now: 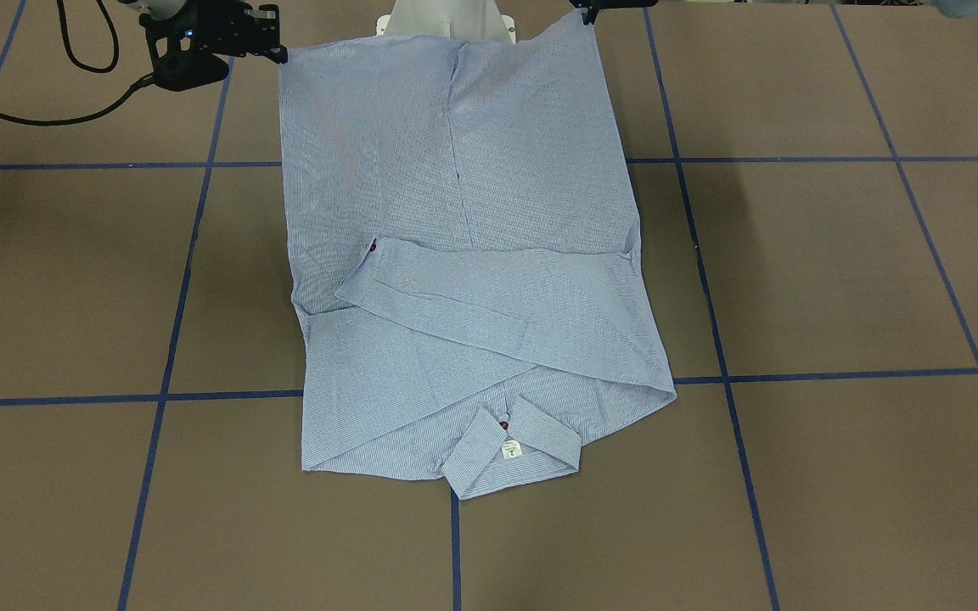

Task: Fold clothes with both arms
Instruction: 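Lift the hem with both grippers and carry it toward the collar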

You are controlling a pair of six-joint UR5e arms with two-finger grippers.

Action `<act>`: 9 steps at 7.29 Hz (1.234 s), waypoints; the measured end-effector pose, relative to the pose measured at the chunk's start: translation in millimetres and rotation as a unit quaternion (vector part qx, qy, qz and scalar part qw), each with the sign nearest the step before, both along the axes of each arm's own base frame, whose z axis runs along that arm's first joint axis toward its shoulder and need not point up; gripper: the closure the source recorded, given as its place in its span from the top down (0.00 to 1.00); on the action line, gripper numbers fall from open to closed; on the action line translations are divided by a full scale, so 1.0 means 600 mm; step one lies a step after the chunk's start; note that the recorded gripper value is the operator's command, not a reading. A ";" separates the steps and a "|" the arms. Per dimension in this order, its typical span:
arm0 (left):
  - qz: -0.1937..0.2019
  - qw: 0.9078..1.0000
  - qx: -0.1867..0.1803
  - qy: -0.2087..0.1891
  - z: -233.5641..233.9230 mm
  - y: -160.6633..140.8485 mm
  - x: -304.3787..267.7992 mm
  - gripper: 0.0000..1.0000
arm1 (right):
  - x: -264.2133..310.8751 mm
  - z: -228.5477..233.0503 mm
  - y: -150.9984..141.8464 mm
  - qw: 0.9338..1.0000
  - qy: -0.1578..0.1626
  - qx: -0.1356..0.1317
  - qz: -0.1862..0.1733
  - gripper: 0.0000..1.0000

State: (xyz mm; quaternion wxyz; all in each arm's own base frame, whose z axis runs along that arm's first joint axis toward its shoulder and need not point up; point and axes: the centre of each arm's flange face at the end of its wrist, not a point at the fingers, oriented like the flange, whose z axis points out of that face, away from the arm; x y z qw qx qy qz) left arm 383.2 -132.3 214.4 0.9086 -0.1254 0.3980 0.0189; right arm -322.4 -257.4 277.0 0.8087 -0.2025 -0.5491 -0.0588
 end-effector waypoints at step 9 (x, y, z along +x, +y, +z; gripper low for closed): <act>-0.106 0.993 0.042 0.002 -0.016 -0.209 0.001 0.00 | -0.059 0.005 -0.174 0.995 0.018 0.011 0.097 0.00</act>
